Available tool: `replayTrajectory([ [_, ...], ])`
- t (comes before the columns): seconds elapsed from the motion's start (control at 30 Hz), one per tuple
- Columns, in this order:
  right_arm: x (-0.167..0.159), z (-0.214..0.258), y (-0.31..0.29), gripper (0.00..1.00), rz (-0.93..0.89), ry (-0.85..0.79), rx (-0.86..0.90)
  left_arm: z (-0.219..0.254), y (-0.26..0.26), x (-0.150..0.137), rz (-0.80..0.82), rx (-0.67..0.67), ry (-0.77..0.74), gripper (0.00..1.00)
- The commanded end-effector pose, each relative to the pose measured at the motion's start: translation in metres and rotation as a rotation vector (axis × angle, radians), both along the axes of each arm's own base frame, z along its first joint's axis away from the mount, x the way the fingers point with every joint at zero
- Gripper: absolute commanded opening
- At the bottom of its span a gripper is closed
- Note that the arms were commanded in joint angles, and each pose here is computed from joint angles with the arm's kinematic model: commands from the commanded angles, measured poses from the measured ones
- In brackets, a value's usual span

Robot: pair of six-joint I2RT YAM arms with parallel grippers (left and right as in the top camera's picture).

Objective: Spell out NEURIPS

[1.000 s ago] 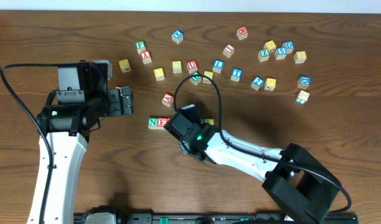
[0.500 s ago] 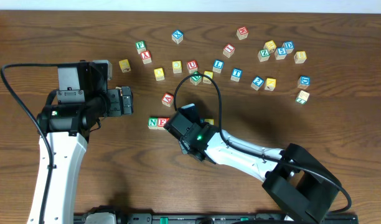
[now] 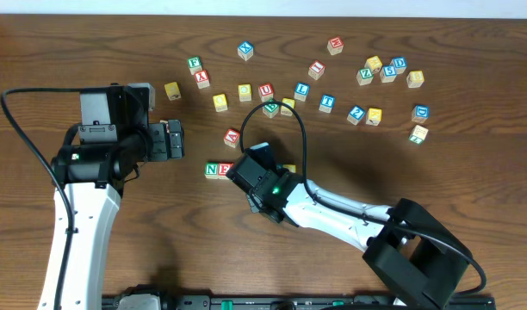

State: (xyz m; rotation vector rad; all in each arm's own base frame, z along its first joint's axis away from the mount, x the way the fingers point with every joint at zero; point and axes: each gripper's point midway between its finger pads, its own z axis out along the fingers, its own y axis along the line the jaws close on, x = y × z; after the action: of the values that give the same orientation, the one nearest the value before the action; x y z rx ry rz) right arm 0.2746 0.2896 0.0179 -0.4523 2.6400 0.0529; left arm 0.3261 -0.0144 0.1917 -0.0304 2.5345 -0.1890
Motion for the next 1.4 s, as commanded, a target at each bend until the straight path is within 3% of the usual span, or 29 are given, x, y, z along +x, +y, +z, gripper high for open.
replayTrajectory([
  [0.0,-0.002,-0.004,-0.002,0.01,0.001,-0.005,-0.019,0.009,0.003,0.004,0.0,0.012,-0.025,0.98],
  [0.27,-0.013,-0.008,0.002,0.01,0.025,0.053,0.0,0.009,0.003,0.004,0.0,0.012,-0.025,0.98],
  [1.37,0.002,-0.01,-0.001,0.01,0.001,0.006,-0.002,0.009,0.003,0.004,0.0,0.012,-0.025,0.98],
])
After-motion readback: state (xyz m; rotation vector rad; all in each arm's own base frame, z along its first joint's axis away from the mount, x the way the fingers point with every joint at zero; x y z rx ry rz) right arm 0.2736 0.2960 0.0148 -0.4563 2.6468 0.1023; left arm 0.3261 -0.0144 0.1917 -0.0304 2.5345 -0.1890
